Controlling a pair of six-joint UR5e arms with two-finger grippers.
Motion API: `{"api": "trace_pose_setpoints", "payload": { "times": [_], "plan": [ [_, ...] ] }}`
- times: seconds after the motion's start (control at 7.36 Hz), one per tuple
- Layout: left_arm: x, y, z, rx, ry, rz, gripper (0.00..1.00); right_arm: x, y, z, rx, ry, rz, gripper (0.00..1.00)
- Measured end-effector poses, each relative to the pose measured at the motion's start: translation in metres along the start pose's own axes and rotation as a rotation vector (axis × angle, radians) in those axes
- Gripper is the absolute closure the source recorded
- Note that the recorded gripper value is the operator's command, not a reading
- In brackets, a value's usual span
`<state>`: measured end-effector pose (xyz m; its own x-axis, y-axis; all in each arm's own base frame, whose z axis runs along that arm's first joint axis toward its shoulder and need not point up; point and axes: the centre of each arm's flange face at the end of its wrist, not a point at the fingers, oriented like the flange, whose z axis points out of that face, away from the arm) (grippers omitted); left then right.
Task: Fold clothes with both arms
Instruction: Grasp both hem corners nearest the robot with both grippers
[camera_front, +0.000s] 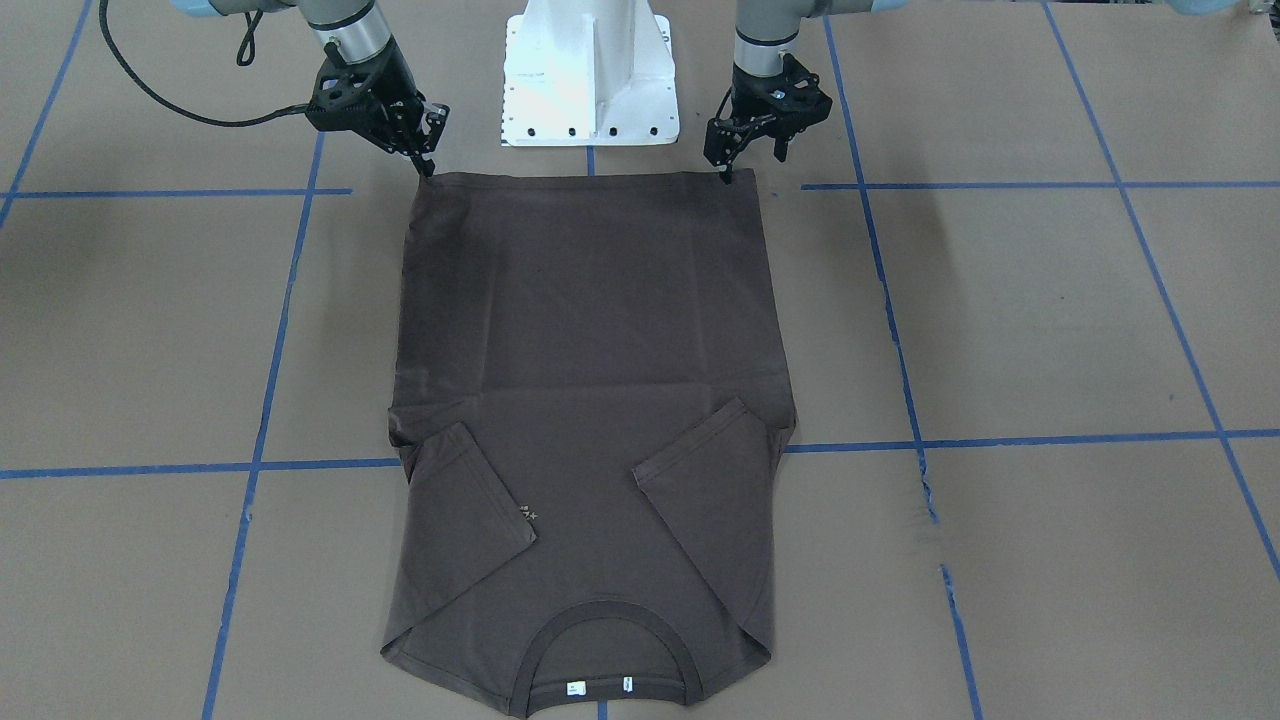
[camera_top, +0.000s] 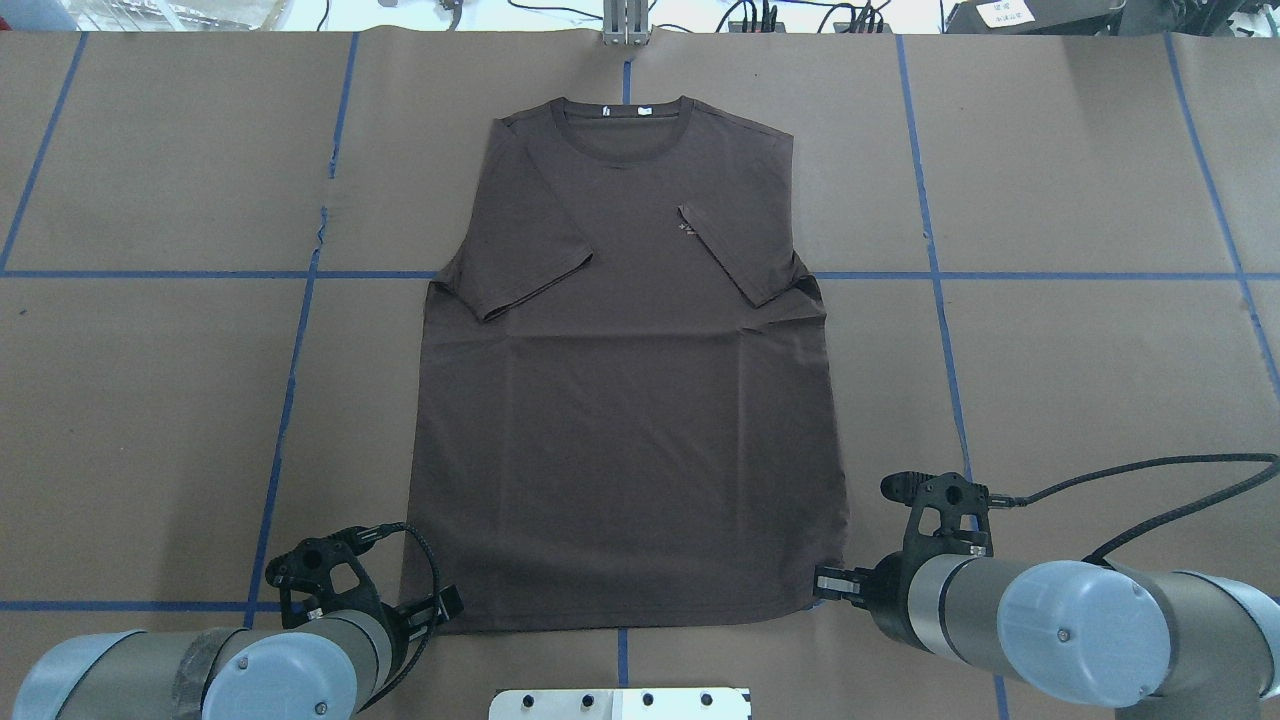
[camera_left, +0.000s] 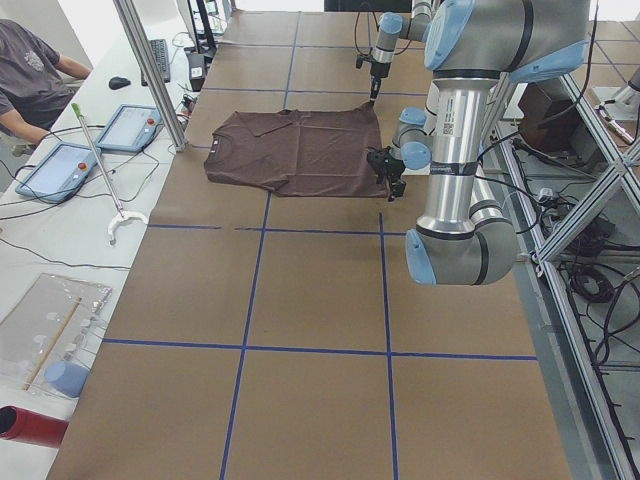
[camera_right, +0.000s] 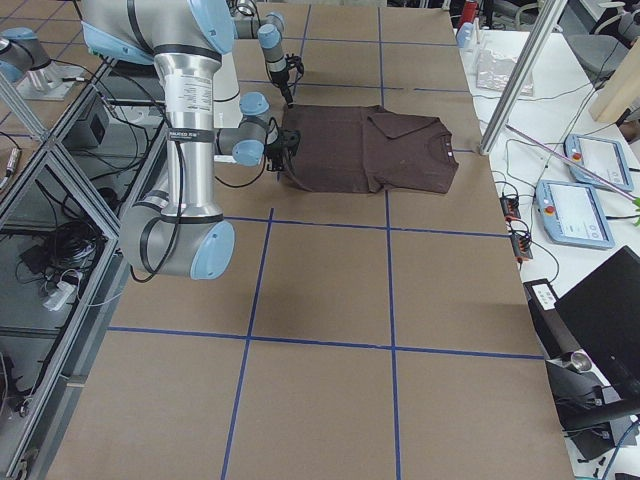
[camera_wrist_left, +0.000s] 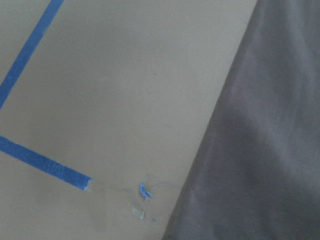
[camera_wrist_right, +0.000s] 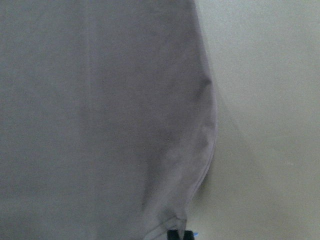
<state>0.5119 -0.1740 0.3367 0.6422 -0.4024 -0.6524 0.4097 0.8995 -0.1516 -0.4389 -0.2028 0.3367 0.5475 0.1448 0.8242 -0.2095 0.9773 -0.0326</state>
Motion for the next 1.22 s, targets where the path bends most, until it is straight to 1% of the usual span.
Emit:
{"api": "trace_pose_setpoints", "payload": {
  "times": [0.27,0.41,0.54,0.82,0.95,1.09,1.22],
  "plan": [
    [0.0,0.0016,0.001,-0.001,-0.001,0.002,0.04,0.0,0.0,-0.0002,0.0,0.0,0.0,1.0],
    [0.0002,0.0024,0.0017,-0.002,-0.002,0.003,0.11,0.0,0.0,-0.0002,0.0,0.0,0.0,1.0],
    [0.0003,0.0034,0.0032,-0.003,-0.005,0.003,0.23,0.0003,0.0,-0.0002,0.0,0.0,0.0,1.0],
    [0.0002,0.0057,0.0045,-0.003,-0.007,-0.011,0.52,0.0002,0.0,-0.0009,0.0,-0.001,0.0,1.0],
    [0.0001,0.0064,0.0047,-0.003,-0.008,-0.02,0.61,0.0008,-0.0003,-0.0009,0.0,0.0,0.0,1.0],
    [0.0,0.0069,0.0049,-0.003,-0.008,-0.024,0.69,0.0013,-0.0006,-0.0009,0.001,0.001,0.0,1.0],
    [0.0,0.0073,0.0048,-0.003,-0.008,-0.026,0.8,0.0019,-0.0007,-0.001,0.001,0.002,0.001,1.0]
  ]
}}
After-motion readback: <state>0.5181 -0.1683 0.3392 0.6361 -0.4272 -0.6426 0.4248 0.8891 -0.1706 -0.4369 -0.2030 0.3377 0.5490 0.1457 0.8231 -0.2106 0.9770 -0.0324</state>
